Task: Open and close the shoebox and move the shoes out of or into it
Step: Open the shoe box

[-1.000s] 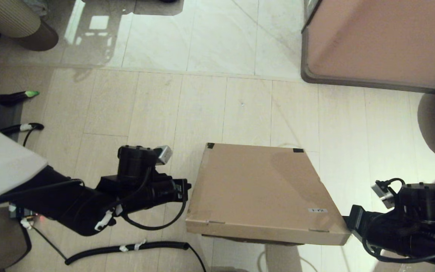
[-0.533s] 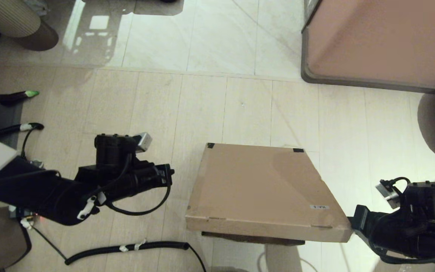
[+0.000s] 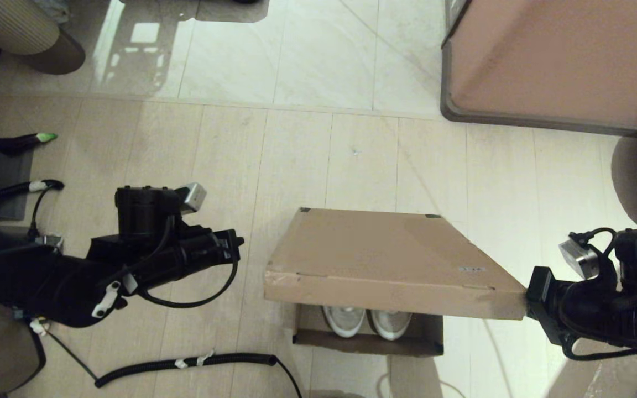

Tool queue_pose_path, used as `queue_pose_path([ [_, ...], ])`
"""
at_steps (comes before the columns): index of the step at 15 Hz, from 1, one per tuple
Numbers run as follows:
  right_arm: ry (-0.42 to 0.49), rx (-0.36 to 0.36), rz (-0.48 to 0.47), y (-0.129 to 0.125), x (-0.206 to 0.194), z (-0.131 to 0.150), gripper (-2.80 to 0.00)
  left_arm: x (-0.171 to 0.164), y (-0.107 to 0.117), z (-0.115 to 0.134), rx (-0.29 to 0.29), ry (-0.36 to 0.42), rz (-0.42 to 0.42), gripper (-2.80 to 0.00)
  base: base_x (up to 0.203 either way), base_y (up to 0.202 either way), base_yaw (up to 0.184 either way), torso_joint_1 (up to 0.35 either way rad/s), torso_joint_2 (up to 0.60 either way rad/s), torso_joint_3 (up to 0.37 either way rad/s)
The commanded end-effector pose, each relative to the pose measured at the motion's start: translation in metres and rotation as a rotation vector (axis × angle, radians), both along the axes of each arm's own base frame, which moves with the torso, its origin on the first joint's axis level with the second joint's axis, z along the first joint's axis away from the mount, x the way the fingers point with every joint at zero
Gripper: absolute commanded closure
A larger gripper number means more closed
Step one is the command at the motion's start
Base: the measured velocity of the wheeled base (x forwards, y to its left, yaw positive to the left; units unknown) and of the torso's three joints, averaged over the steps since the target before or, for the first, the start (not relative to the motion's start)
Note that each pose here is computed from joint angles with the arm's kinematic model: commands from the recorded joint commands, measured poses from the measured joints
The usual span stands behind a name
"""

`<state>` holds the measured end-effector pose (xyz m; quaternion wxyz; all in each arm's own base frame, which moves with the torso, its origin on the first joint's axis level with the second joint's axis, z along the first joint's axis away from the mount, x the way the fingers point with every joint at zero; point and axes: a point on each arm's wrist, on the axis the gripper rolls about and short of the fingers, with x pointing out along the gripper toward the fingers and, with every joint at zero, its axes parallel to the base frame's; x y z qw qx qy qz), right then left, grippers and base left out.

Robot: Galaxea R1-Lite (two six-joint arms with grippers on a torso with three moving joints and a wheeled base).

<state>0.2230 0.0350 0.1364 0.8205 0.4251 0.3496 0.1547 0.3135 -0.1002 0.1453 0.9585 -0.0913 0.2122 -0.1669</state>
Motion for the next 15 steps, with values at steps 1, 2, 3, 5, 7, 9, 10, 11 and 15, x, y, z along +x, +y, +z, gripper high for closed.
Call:
queue_pose_path([
  [1,-0.037,0.024,-0.007,0.001,0.012,0.012,0.00,-0.004,0.008,0.011,-0.011,-0.031,0.020,0.00,0.000,0.000,0.000,0.000,0.00,0.000],
  [2,-0.037,0.041,-0.016,0.002,0.019,0.015,0.00,-0.006,0.011,0.013,-0.013,-0.037,0.027,0.00,0.000,0.000,0.000,0.000,0.00,0.000],
  [3,-0.044,0.063,-0.026,0.003,0.026,0.020,0.00,-0.010,0.013,0.015,-0.013,-0.041,0.033,0.00,0.000,0.000,0.000,0.000,0.00,0.000],
  [5,-0.061,0.122,-0.053,0.004,0.040,0.035,0.00,-0.017,0.017,0.016,-0.008,-0.040,0.046,0.00,0.000,0.000,0.000,0.000,0.00,0.000],
  [7,-0.070,0.187,-0.080,0.006,0.053,0.048,0.00,-0.022,0.018,0.017,-0.006,-0.040,0.053,0.00,0.000,0.000,0.000,0.000,0.00,0.000],
  [9,-0.082,0.238,-0.096,0.007,0.064,0.060,0.00,-0.022,0.018,0.018,-0.006,-0.044,0.055,0.00,0.000,0.000,0.000,0.000,0.00,0.000],
  [10,-0.093,0.264,-0.102,0.007,0.068,0.068,0.00,-0.022,0.019,0.017,-0.006,-0.042,0.055,0.00,0.000,0.000,0.000,0.000,0.00,0.000],
  [11,-0.101,0.287,-0.107,0.008,0.072,0.074,0.00,-0.022,0.019,0.017,-0.006,-0.042,0.055,0.00,0.000,0.000,0.000,0.000,0.00,0.000],
  [15,-0.107,0.322,-0.094,0.011,0.080,0.082,0.00,-0.022,0.016,0.017,-0.009,-0.039,0.042,0.00,0.000,0.000,0.000,0.000,0.00,0.000],
])
